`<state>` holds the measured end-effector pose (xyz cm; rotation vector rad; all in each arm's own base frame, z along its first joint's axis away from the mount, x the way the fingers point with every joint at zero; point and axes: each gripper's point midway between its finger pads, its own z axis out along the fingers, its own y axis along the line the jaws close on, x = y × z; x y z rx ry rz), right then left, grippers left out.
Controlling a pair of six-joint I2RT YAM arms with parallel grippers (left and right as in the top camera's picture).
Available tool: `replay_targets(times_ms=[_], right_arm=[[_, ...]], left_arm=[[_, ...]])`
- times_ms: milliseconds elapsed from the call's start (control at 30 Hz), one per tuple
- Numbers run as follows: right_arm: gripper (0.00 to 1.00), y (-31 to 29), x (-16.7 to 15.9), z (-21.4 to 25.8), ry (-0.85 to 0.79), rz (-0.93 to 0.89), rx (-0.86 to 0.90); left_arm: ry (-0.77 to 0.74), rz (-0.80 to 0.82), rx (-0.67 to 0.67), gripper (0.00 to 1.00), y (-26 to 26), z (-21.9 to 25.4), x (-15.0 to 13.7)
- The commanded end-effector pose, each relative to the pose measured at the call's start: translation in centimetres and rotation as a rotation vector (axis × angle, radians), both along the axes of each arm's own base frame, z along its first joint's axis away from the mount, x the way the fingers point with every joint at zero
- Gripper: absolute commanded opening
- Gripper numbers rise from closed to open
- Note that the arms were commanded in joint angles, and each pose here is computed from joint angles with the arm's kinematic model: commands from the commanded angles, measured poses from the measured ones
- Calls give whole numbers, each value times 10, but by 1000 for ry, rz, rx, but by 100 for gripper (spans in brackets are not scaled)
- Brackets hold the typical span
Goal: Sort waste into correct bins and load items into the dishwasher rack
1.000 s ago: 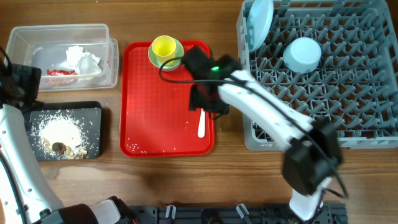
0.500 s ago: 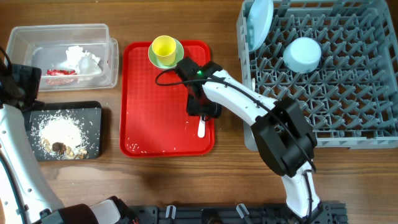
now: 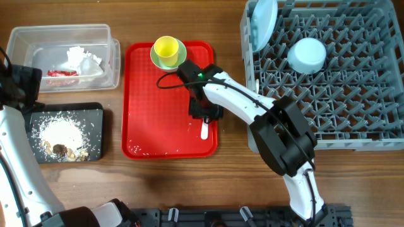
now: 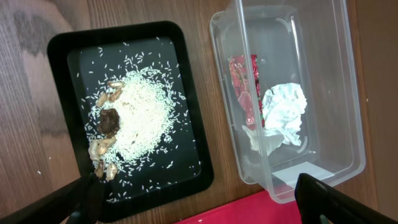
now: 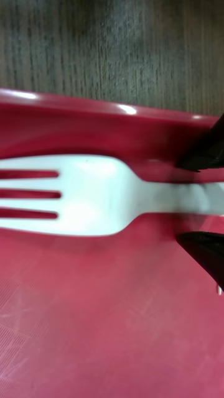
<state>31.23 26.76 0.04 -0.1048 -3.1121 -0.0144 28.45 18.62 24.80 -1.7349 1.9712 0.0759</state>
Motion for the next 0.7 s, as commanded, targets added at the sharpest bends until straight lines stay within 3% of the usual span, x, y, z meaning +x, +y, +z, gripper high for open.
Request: replay_targets(times_ms=[0,133,433,667], right_arm=[[25,-4,-10,-11,39,11,-30],[9,0,-7,-7,34,6,-19],[8,-4,21,52,9,-19,53],[8,-70,54,127,-53,-59,78]], left_arm=[[1,18,-1,100,2,-1,-1],[1,19,-1,100,2,-1,-1],[1,19,-1,100,2,-1,-1],[1,19,-1,100,2,-1,-1]])
